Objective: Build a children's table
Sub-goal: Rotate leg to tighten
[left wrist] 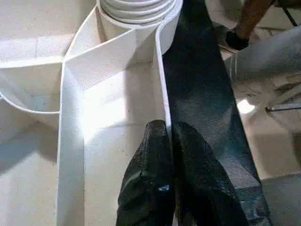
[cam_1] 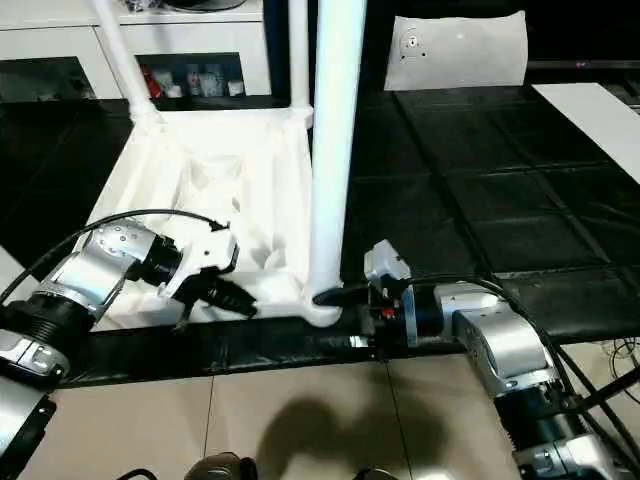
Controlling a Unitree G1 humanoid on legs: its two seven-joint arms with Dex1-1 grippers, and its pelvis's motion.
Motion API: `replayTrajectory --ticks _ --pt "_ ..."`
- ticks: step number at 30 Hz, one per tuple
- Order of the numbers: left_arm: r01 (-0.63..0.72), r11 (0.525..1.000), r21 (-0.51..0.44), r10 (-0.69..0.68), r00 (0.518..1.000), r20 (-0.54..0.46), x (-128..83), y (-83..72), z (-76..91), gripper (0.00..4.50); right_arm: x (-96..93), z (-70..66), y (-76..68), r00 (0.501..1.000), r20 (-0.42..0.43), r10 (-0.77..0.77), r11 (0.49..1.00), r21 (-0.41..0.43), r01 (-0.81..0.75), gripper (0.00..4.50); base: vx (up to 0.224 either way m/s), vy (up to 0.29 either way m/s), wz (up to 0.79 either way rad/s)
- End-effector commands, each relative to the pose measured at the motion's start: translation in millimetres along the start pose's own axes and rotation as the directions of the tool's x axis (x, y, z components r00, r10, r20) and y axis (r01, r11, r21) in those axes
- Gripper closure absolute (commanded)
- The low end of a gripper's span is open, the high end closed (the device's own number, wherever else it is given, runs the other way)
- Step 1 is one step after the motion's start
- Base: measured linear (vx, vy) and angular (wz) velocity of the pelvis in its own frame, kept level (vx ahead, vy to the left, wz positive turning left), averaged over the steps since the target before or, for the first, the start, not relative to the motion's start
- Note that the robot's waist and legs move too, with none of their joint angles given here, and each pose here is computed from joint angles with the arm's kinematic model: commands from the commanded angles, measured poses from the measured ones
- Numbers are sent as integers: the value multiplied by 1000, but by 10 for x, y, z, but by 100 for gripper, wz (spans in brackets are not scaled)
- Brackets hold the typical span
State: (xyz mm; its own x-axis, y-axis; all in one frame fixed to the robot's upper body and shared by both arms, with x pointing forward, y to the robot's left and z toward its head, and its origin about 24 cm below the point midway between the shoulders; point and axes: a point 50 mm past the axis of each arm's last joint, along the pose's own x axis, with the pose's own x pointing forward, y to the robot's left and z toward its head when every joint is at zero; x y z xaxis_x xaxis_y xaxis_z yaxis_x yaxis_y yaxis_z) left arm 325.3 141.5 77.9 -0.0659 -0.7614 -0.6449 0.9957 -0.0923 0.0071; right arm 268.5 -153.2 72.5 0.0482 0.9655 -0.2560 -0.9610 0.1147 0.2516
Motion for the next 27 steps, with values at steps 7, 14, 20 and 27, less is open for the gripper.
replayTrajectory --ticks 7,14,20,27 --pt "163 979 124 -158 986 -47 61 -42 155 450 -162 135 -85 998 -49 -31 999 -37 29 158 0 0 0" --pt "67 990 127 -62 997 -49 30 27 112 450 -335 140 39 996 -79 -44 998 -49 40 162 0 0 0" --pt "68 989 130 -63 997 -42 26 11 97 450 -512 124 61 993 -61 -102 995 -30 100 112 0 0 0" --pt "75 984 159 -67 996 -55 55 -5 83 450 -393 194 -37 986 -13 -163 983 -82 162 77 0 0 0"
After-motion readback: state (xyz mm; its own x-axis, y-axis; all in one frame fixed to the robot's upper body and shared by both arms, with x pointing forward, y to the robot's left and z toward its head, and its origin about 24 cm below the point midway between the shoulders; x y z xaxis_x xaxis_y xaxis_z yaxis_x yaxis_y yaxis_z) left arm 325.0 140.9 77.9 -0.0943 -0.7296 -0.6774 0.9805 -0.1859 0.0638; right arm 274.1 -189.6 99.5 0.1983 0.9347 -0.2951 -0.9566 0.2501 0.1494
